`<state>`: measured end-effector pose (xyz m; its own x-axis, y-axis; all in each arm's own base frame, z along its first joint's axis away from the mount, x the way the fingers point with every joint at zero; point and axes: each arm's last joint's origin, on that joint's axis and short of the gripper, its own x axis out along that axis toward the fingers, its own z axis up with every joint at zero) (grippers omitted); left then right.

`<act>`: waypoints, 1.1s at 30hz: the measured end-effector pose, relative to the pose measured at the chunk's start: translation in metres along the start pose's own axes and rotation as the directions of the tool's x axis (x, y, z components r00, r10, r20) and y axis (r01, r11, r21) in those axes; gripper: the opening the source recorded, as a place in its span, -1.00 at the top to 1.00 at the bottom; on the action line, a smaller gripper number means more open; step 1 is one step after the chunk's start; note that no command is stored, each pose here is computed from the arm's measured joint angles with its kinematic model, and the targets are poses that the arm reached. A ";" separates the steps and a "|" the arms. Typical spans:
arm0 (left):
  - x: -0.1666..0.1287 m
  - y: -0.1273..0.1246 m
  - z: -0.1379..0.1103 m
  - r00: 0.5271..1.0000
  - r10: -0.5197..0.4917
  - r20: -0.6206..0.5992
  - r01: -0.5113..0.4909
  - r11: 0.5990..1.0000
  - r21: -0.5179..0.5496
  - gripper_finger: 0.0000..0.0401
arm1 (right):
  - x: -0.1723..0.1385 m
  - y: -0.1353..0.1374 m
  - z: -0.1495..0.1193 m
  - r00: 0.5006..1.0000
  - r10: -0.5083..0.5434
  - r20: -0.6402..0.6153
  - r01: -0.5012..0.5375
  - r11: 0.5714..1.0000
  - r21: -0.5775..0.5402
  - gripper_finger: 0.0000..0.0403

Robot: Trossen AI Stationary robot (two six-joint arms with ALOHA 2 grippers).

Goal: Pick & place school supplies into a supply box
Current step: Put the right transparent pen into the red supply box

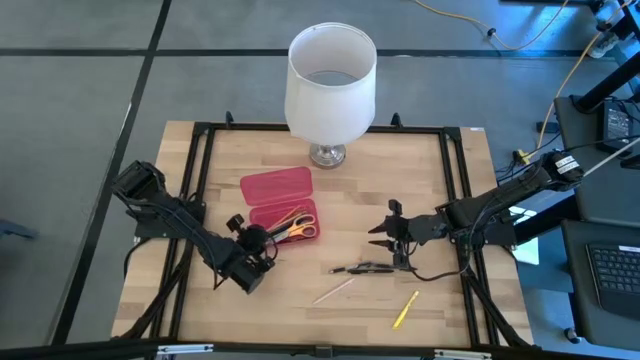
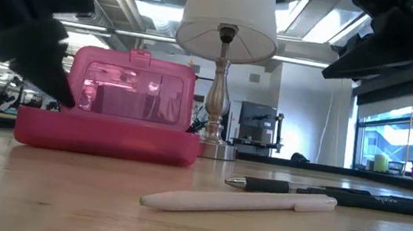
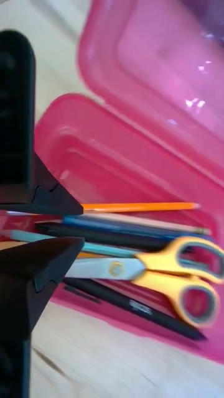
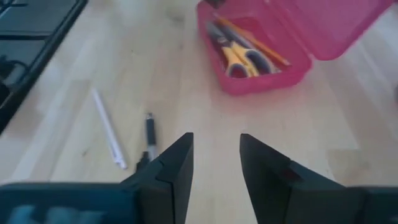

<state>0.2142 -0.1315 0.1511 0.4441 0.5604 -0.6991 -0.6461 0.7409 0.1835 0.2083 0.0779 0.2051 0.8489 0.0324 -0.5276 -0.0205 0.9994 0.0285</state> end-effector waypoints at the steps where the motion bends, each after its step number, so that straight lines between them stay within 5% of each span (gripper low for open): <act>1: -0.002 0.000 0.002 1.000 -0.004 0.013 0.003 1.000 0.007 0.70 | 0.000 0.000 0.000 1.000 0.011 -0.006 -0.011 1.000 -0.004 0.35; 8: -0.011 -0.002 0.015 0.994 -0.013 0.104 0.007 0.998 0.055 0.73 | -0.007 0.007 0.012 0.996 0.056 -0.071 -0.057 0.998 -0.013 0.35; 17: -0.009 -0.005 0.026 0.968 0.024 0.248 -0.045 0.996 0.079 0.72 | -0.017 0.017 0.011 0.972 0.093 -0.217 -0.069 0.991 0.113 0.35; 33: 0.006 -0.001 0.042 0.968 0.064 0.243 -0.080 0.995 0.058 0.74 | 0.026 0.044 -0.033 0.867 0.093 -0.490 -0.042 0.993 0.114 0.35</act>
<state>0.2440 -0.1137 0.1759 0.5396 0.6797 -0.4968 -0.6424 0.7138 0.2788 0.2120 0.1229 0.1642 0.4752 0.1272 -0.8706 0.0045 0.9891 0.1470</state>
